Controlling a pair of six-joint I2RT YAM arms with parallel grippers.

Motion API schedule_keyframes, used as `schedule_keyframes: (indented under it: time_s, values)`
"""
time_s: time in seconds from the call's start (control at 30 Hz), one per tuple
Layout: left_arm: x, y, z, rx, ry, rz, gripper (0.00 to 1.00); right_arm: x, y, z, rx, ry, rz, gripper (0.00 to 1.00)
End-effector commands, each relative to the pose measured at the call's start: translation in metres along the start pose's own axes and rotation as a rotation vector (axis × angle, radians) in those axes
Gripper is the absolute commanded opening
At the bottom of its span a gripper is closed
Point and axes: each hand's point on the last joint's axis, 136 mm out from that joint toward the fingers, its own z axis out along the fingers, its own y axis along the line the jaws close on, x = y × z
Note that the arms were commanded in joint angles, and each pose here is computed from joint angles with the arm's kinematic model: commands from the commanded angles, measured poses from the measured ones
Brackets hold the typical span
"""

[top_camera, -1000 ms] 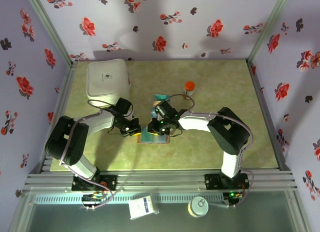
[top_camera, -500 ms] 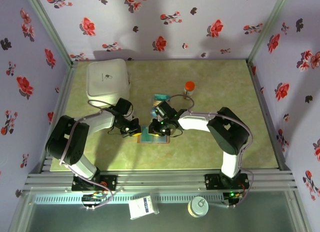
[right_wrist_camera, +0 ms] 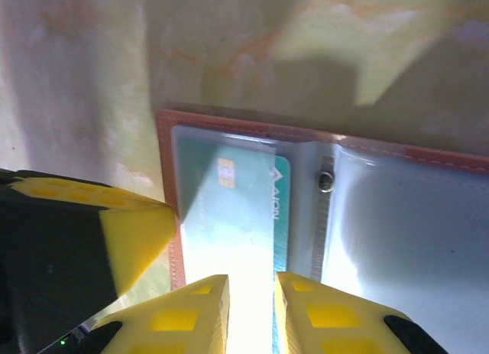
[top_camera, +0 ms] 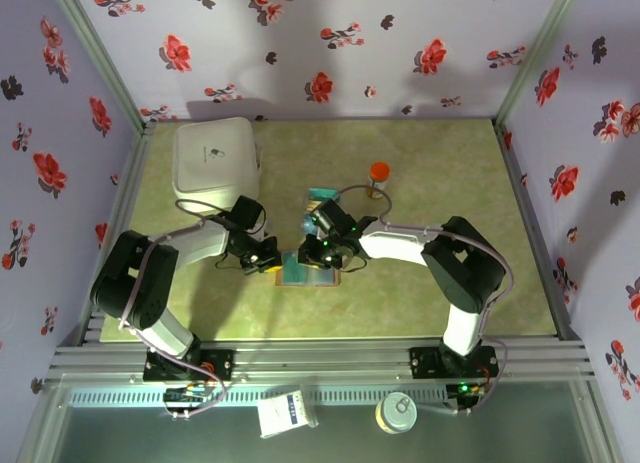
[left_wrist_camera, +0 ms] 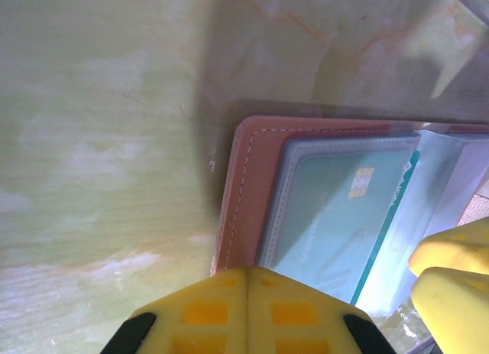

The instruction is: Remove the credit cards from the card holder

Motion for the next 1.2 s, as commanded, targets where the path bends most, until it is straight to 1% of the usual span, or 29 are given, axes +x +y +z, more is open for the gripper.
schedule_keyframes:
  time_s: [0.0, 0.27, 0.5, 0.67, 0.97, 1.17]
  values:
    - [0.001, -0.007, -0.009, 0.005, -0.008, 0.004, 0.02, -0.002, 0.02, -0.005, -0.07, -0.009, -0.03, 0.23]
    - [-0.001, -0.02, -0.01, 0.077, -0.014, 0.008, 0.04, 0.0, 0.017, 0.005, -0.08, 0.013, -0.008, 0.23]
    - [0.005, -0.006, 0.004, 0.042, 0.024, -0.012, 0.03, 0.002, 0.011, 0.01, -0.063, 0.027, 0.002, 0.23]
    - [0.009, 0.007, 0.009, -0.016, 0.042, -0.015, 0.03, 0.004, 0.006, 0.014, -0.051, 0.035, 0.007, 0.23]
    - [0.009, 0.013, 0.009, -0.044, 0.046, -0.014, 0.02, 0.008, -0.009, 0.018, 0.01, 0.045, 0.018, 0.22]
    - [0.009, 0.012, 0.007, -0.049, 0.044, -0.008, 0.02, 0.007, -0.021, 0.011, 0.08, 0.027, 0.005, 0.22]
